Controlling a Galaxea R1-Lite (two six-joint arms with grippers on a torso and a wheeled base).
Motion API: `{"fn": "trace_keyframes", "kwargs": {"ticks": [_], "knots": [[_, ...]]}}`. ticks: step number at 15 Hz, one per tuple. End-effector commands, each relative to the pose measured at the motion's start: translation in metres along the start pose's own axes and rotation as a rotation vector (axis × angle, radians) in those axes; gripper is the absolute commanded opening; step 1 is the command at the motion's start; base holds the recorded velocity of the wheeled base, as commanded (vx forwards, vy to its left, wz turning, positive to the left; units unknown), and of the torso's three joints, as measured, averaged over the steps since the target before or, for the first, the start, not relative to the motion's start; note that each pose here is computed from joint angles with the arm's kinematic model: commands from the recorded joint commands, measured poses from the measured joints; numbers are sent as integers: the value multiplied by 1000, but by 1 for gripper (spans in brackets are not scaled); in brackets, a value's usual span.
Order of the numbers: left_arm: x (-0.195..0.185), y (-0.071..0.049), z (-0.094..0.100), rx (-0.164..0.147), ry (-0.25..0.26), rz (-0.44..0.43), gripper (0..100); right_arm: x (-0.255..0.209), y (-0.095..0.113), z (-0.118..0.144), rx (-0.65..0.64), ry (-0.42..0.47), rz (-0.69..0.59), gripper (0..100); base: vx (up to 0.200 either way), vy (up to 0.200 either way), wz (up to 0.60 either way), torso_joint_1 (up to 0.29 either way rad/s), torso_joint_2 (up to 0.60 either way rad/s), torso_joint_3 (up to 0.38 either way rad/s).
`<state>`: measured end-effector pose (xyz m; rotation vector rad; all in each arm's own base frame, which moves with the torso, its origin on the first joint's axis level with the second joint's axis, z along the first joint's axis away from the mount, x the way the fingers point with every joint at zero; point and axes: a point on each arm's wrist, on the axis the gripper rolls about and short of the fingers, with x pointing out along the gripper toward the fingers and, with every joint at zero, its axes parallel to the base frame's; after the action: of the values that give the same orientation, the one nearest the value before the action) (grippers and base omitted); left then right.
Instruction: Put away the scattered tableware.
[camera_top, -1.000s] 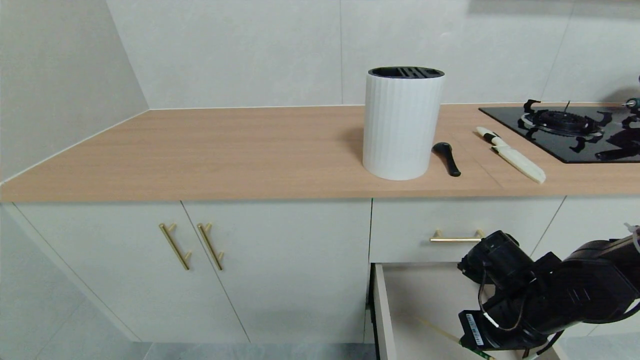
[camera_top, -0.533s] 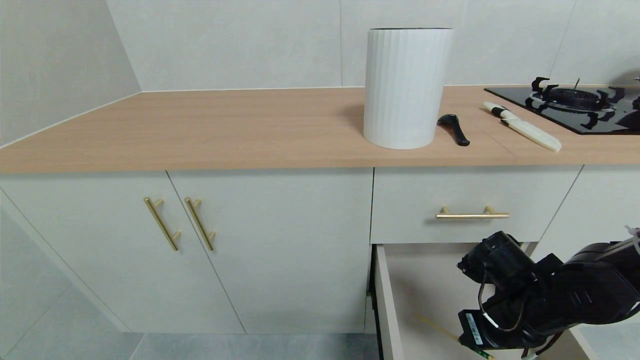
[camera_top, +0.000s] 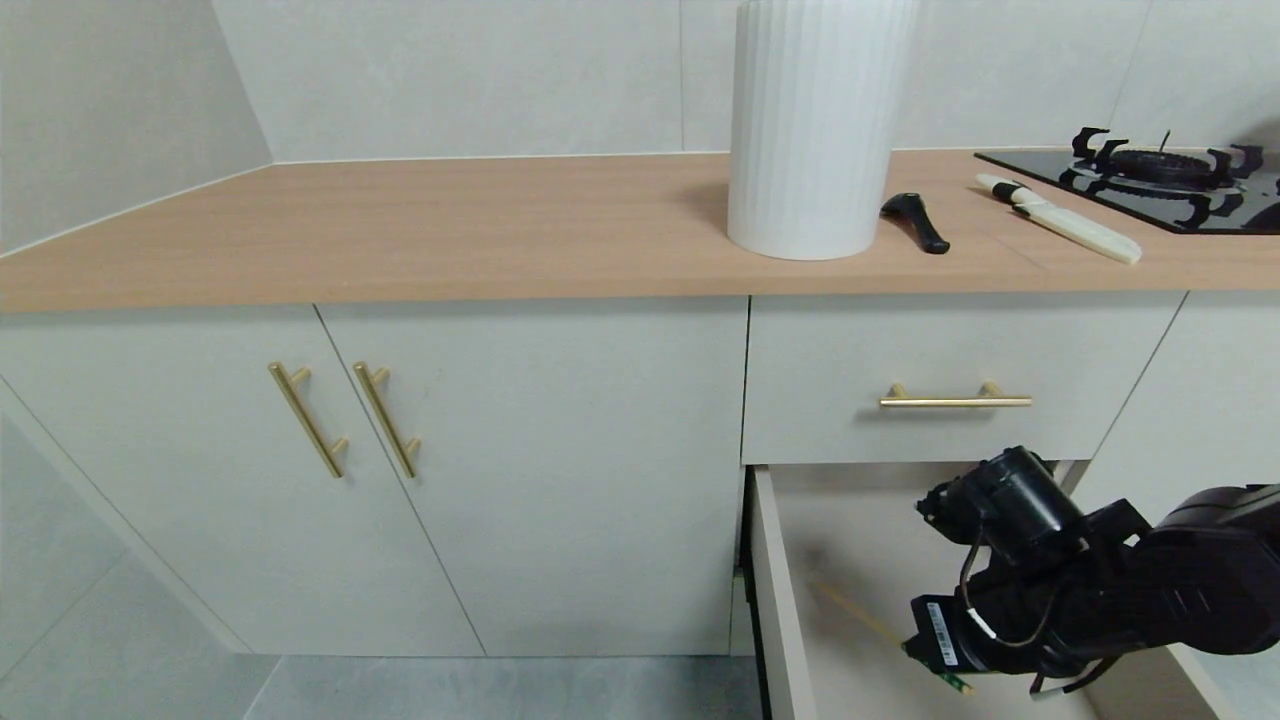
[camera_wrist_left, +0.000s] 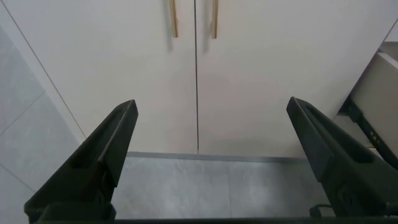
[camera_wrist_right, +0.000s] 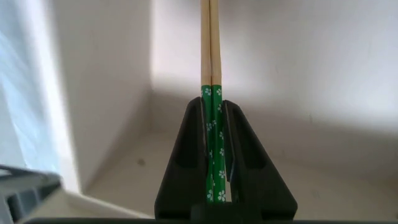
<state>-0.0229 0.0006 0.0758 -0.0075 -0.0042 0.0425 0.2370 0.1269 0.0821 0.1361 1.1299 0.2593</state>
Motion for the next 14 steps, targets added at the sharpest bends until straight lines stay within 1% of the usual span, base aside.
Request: {"fn": "trace_keyframes", "kwargs": {"ticks": [1, 2, 3, 5, 6, 7, 9, 11, 12, 14], "knots": [[0, 0, 0, 0, 1, 0, 100, -2, -1, -3, -2, -26, 11, 0, 0, 0, 0, 0, 0, 0], [0, 0, 0, 0, 1, 0, 100, 2, 0, 0, -6, -89, 33, 0, 0, 0, 0, 0, 0, 0], [0, 0, 0, 0, 1, 0, 100, 8, 1, 4, -5, -122, 33, 0, 0, 0, 0, 0, 0, 0], [0, 0, 0, 0, 1, 0, 100, 25, 1, 10, -2, -176, -17, 0, 0, 0, 0, 0, 0, 0], [0, 0, 0, 0, 1, 0, 100, 33, 1, 12, 1, -187, -30, 0, 0, 0, 0, 0, 0, 0], [0, 0, 0, 0, 1, 0, 100, 50, 0, 13, 14, -193, -49, 0, 0, 0, 0, 0, 0, 0], [0, 0, 0, 0, 1, 0, 100, 75, 1, 9, 51, -205, -92, 0, 0, 0, 0, 0, 0, 0], [0, 0, 0, 0, 1, 2, 100, 93, -2, 6, 52, -219, -144, 0, 0, 0, 0, 0, 0, 0], [0, 0, 0, 0, 1, 0, 100, 96, -2, 4, 51, -215, -150, 0, 0, 0, 0, 0, 0, 0], [0, 0, 0, 0, 1, 0, 100, 112, -4, -4, 38, -174, -188, 0, 0, 0, 0, 0, 0, 0]]}}
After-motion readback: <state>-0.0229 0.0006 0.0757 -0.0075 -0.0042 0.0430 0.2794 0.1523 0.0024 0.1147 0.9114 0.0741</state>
